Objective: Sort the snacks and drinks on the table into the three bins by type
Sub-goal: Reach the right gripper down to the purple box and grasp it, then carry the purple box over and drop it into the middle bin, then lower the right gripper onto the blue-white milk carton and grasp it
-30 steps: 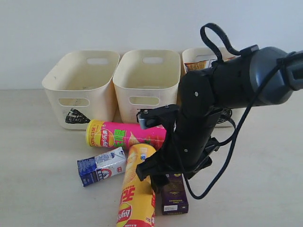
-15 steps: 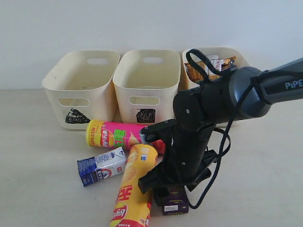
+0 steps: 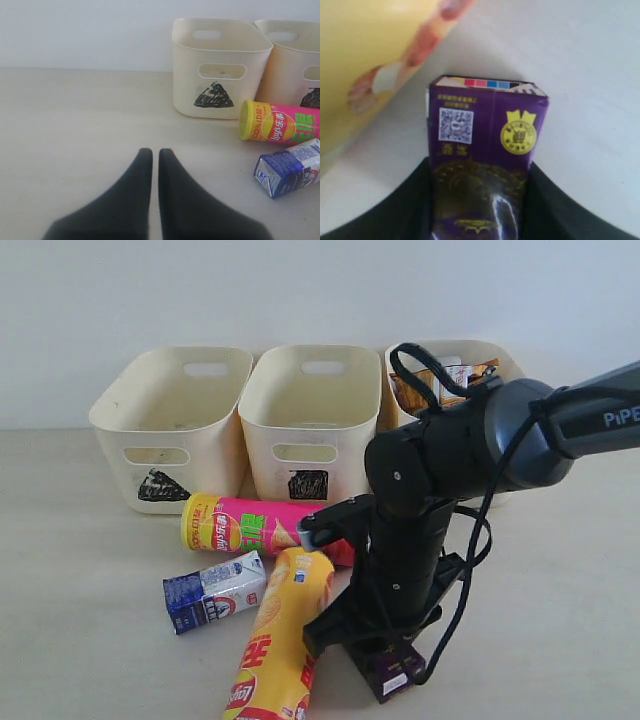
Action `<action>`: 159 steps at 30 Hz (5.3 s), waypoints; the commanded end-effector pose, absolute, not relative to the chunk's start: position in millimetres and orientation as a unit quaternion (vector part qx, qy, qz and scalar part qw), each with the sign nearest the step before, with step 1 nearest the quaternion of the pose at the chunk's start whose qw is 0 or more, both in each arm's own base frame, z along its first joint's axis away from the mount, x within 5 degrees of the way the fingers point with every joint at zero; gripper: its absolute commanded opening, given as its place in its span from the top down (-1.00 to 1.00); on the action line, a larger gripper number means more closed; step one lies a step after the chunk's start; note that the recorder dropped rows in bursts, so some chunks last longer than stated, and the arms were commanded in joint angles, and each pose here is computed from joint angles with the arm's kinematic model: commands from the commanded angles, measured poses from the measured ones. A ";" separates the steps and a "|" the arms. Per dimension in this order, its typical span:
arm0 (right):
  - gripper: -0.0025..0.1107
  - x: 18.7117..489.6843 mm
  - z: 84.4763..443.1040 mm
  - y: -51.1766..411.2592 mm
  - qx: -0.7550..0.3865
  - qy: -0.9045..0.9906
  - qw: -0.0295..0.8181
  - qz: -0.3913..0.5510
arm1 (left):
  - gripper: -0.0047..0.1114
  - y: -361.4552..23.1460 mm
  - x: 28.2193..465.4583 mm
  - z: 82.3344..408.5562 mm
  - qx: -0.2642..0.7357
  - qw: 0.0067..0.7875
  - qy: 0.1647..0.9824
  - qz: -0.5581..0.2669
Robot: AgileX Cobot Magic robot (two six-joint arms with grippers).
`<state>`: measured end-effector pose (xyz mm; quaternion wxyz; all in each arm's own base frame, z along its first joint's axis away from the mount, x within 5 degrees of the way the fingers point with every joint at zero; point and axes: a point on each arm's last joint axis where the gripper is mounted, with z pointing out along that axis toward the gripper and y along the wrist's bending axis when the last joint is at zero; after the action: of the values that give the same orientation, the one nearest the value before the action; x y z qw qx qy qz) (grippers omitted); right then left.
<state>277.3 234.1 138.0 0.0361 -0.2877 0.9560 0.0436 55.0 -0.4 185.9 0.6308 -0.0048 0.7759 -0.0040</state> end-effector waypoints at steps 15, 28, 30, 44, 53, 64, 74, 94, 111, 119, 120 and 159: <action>0.96 267.7 202.8 211.4 -0.333 0.939 0.085 -0.006 | 0.85 -0.1 54.8 187.9 -0.009 0.636 0.772 -0.004; 0.96 305.8 284.3 236.8 -0.338 0.901 0.268 0.037 | 0.85 -0.1 54.8 188.1 -0.009 0.637 0.771 -0.004; 0.96 314.5 297.6 240.1 -0.331 0.887 0.318 0.049 | 0.85 -0.1 54.8 188.1 -0.009 0.637 0.771 -0.004; 0.96 390.6 302.1 232.3 -0.238 0.781 0.562 0.134 | 0.85 -0.1 54.8 188.1 -0.009 0.637 0.771 -0.004; 0.96 426.3 266.2 232.0 -0.220 0.776 0.576 0.133 | 0.85 -0.1 54.8 188.0 -0.009 0.637 0.771 -0.004; -0.08 448.7 237.9 242.7 -0.223 0.806 0.535 0.119 | 0.85 -0.1 54.8 188.0 -0.009 0.637 0.771 -0.004; -0.26 446.0 234.8 240.2 -0.226 0.825 0.506 0.108 | 0.85 -0.1 54.8 188.0 -0.009 0.637 0.771 -0.004; 0.95 363.9 314.5 219.9 -0.393 0.855 0.313 0.132 | 0.85 -0.1 54.8 188.0 -0.009 0.637 0.771 -0.004; 0.96 287.6 274.4 346.6 -0.803 0.562 0.165 0.111 | 0.85 -0.1 54.8 188.0 -0.009 0.637 0.771 -0.004; 0.74 311.4 225.5 380.1 -0.816 0.547 0.152 0.113 | 0.85 -0.1 54.8 188.0 -0.009 0.637 0.771 -0.004; 0.56 312.3 219.3 381.0 -0.818 0.544 0.146 0.113 | 0.85 -0.1 54.8 188.0 -0.009 0.637 0.771 -0.004; 0.91 330.1 152.0 392.1 -0.834 0.529 0.141 0.074 | 0.85 -0.1 54.8 188.0 -0.009 0.637 0.771 -0.004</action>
<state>331.3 392.4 145.2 0.1405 -0.8329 0.5305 0.0711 55.0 -0.4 185.9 0.6308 -0.0048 0.7759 -0.0040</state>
